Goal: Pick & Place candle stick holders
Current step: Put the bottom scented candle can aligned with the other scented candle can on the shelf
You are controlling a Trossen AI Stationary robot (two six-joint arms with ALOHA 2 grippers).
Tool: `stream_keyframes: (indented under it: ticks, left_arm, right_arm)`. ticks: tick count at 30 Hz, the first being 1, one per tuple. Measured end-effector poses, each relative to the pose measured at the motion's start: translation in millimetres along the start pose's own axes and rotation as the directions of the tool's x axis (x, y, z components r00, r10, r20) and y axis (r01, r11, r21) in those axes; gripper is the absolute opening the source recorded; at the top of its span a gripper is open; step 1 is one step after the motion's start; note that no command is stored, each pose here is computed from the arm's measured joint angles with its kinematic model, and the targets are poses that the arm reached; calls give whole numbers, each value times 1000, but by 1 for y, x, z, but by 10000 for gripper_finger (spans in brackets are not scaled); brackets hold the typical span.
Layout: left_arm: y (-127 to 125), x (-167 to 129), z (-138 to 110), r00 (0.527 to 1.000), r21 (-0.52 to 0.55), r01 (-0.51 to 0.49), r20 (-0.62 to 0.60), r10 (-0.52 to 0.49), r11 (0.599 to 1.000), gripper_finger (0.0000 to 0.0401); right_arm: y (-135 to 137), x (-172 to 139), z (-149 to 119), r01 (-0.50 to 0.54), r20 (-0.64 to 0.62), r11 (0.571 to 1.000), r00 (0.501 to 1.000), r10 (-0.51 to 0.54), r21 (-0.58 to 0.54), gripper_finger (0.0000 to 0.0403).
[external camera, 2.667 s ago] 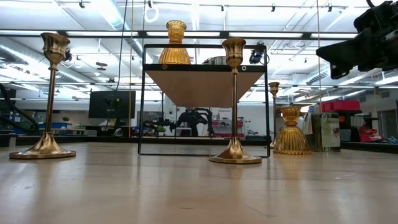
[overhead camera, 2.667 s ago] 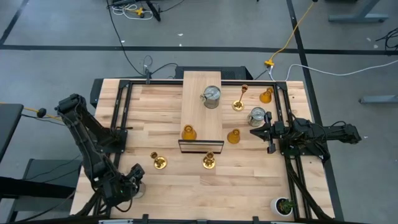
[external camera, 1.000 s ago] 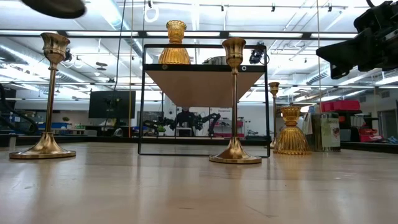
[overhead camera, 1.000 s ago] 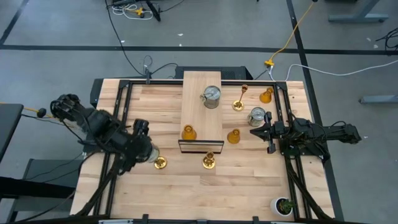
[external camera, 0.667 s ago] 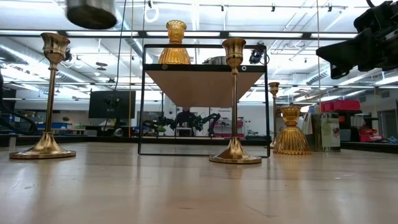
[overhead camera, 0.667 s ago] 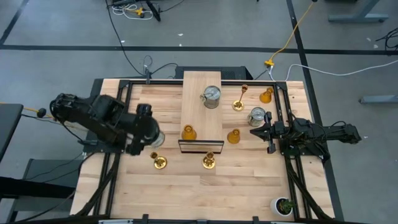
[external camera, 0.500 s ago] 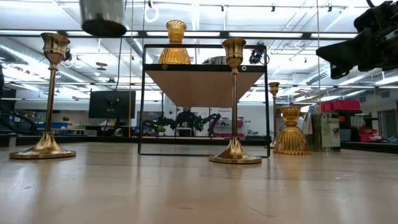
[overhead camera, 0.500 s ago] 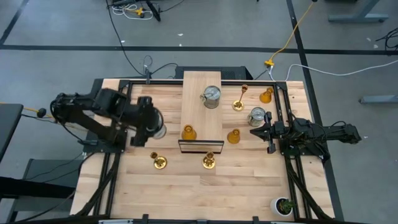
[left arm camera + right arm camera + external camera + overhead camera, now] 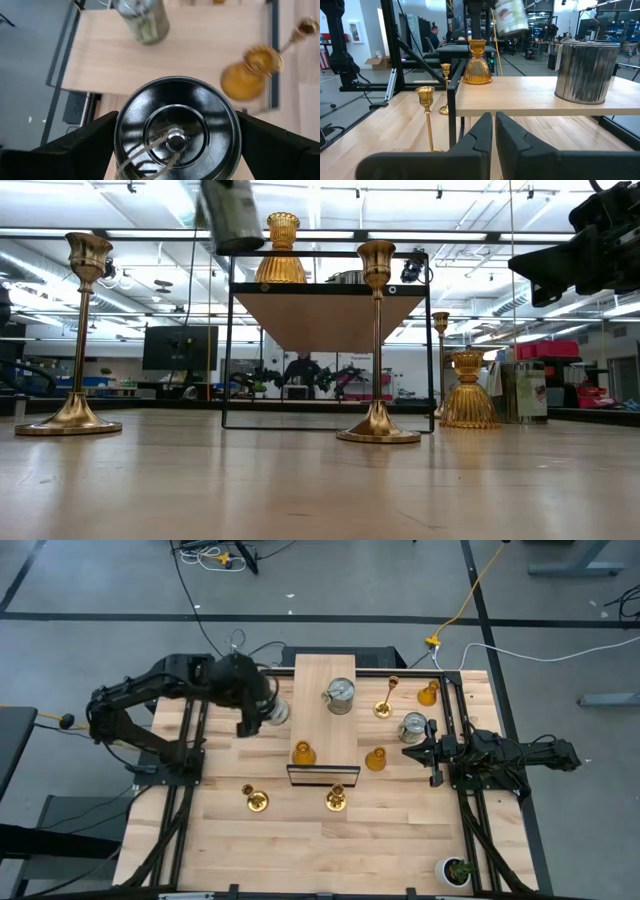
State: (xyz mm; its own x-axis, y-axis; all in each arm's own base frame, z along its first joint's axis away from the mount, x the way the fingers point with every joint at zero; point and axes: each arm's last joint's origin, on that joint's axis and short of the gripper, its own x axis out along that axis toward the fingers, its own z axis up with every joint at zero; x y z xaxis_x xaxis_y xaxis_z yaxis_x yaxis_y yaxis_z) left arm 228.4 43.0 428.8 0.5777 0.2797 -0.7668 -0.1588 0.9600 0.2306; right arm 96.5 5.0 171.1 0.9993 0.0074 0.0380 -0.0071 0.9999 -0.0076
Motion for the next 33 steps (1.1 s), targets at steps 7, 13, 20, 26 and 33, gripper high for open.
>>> stream_keyframes:
  ticks: [7, 13, 20, 26, 33]
  left_arm:
    - [20, 26, 10, 1000, -15, -29, -2, 29, 999, 373]
    - [33, 57, 21, 1000, -28, 7, 6, -7, 1000, 373]
    - [48, 97, 24, 998, -35, -5, -62, 3, 999, 373]
    - [58, 122, 24, 996, -28, 22, -90, -24, 999, 373]
    - [66, 142, 26, 995, -49, 56, -76, -60, 997, 373]
  right_arm:
    - [0, 0, 0, 0, 0, 1000, 1000, 0, 0, 27]
    - [0, 0, 0, 0, 0, 1000, 1000, 0, 0, 27]
    - [0, 0, 0, 0, 0, 1000, 1000, 0, 0, 27]
    - [0, 0, 0, 0, 0, 1000, 1000, 0, 0, 27]
    - [0, 0, 0, 0, 0, 1000, 1000, 0, 0, 27]
